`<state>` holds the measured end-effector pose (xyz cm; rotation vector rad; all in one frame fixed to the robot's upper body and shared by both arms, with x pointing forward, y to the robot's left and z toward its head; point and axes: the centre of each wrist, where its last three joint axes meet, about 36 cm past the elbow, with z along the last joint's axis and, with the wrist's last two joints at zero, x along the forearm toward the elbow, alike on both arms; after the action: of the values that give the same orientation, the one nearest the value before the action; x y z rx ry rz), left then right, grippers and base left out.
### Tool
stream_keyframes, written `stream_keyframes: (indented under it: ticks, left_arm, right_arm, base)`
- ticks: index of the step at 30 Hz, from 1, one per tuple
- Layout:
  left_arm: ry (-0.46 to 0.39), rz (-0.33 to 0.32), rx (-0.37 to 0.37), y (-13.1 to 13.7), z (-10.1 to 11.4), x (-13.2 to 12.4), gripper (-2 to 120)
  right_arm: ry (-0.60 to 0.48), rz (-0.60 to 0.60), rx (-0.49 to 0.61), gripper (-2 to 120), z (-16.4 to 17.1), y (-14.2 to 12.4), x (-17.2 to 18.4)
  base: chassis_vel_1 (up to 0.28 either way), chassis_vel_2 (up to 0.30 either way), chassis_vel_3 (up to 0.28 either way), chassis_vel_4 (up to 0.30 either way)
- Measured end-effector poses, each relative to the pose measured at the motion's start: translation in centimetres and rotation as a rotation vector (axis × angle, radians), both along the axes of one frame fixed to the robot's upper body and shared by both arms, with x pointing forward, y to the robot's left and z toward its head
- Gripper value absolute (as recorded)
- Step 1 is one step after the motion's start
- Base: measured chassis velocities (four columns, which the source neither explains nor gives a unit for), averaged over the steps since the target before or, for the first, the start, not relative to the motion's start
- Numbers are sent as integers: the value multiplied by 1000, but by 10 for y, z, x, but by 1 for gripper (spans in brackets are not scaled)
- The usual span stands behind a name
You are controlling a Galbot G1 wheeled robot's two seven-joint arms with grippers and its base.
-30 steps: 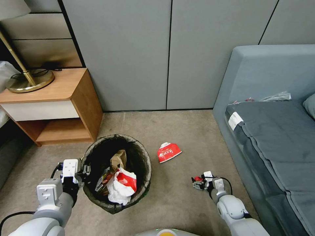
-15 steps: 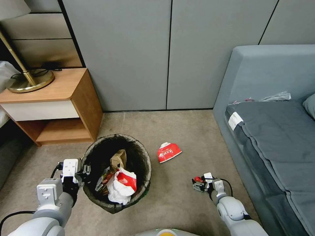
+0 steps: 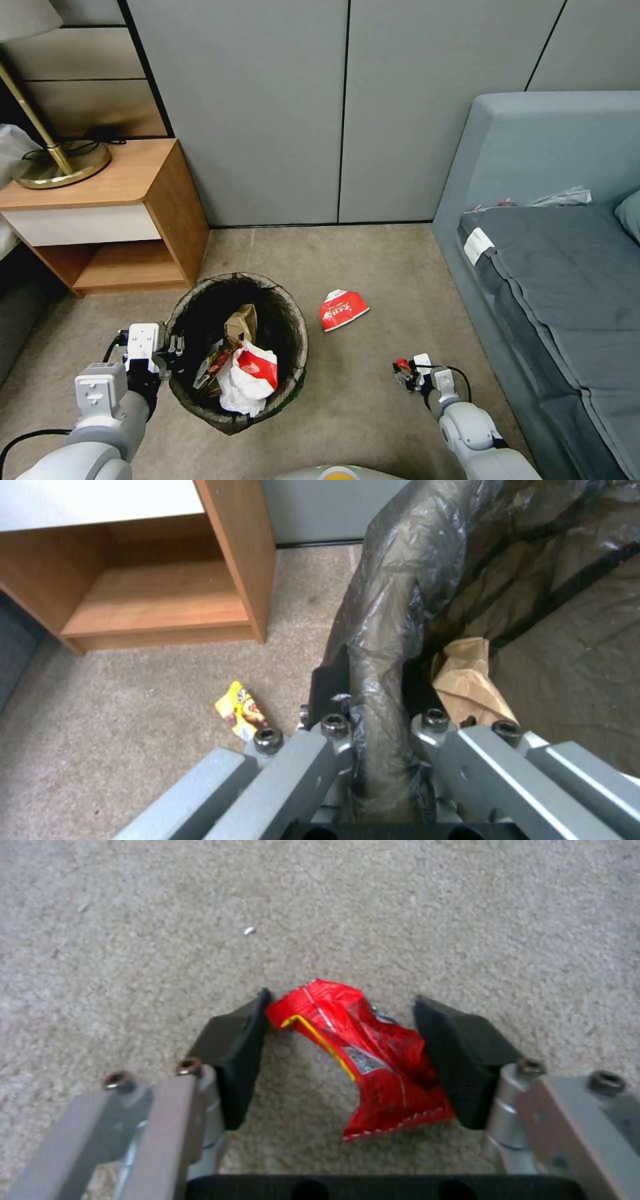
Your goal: Pick up the trash bin, then pick up the garbage from the floor and place it into the trash bin.
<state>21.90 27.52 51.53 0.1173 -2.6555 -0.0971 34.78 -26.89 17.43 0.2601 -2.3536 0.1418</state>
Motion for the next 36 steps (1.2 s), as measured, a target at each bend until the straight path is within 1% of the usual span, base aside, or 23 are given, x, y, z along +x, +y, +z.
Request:
stream_keyframes:
  ticks: [3, 4, 6, 7, 9, 10, 11, 14, 15, 18, 19, 20, 30, 32, 34, 36]
  left_arm:
    - [-1, 0, 0, 0, 0, 0, 2]
    - [-1, 0, 0, 0, 0, 0, 2]
    - [-1, 0, 0, 0, 0, 0, 2]
    - [-1, 0, 0, 0, 0, 0, 2]
    - [-1, 0, 1, 0, 0, 0, 2]
    - [-1, 0, 1, 0, 0, 0, 2]
    - [-1, 0, 1, 0, 0, 0, 2]
    - [-1, -1, 1, 0, 0, 0, 2]
    - [-1, -1, 1, 0, 0, 0, 2]
    - [-1, 0, 1, 0, 0, 0, 2]
    - [-1, 0, 1, 0, 0, 0, 2]
    - [0, 0, 1, 0, 0, 0, 2]
    - [-4, 2, 1, 0, 0, 0, 2]
    - [-4, 1, 1, 0, 0, 1, 2]
    - [-4, 1, 1, 0, 0, 1, 2]
    - [-4, 1, 1, 0, 0, 0, 2]
  right_arm:
    - [-1, -2, -3, 43, 0, -1, 0]
    - [-1, -2, -3, 43, 0, -1, 0]
    - [0, -3, -3, 35, 0, -2, -1]
    - [0, -3, -3, 35, 0, -2, -1]
    - [0, -10, -5, 27, -1, -4, -1]
    - [1, -13, -6, 25, -1, -5, -1]
    - [1, -13, -6, 25, -1, -5, -1]
    - [2, -19, -7, 14, -2, -6, -2]
    - [2, -19, -7, 14, -2, -6, -2]
    - [2, -26, -9, 4, -3, -8, -4]
    - [2, -26, -9, 4, -3, -8, -4]
    - [1, -32, -12, 0, -3, -9, -5]
    - [-36, -65, -32, 0, 7, -12, -6]
    - [-74, -74, -28, 0, 20, -13, -3]
    - [-87, -76, -27, 0, 24, -13, -2]
    - [-132, -81, -27, 0, 40, -15, 1]
  base:
    - [0, 0, 0, 0]
    - [0, 0, 0, 0]
    - [0, 0, 0, 0]
    - [0, 0, 0, 0]
    - [0, 0, 0, 0]
    - [0, 0, 0, 0]
    - [0, 0, 0, 0]
    - [0, 0, 0, 0]
    - [0, 0, 0, 0]
    - [0, 0, 0, 0]
    - [0, 0, 0, 0]
    - [0, 0, 0, 0]
    - [0, 0, 0, 0]
    - [0, 0, 0, 0]
    - [0, 0, 0, 0]
    - [0, 0, 0, 0]
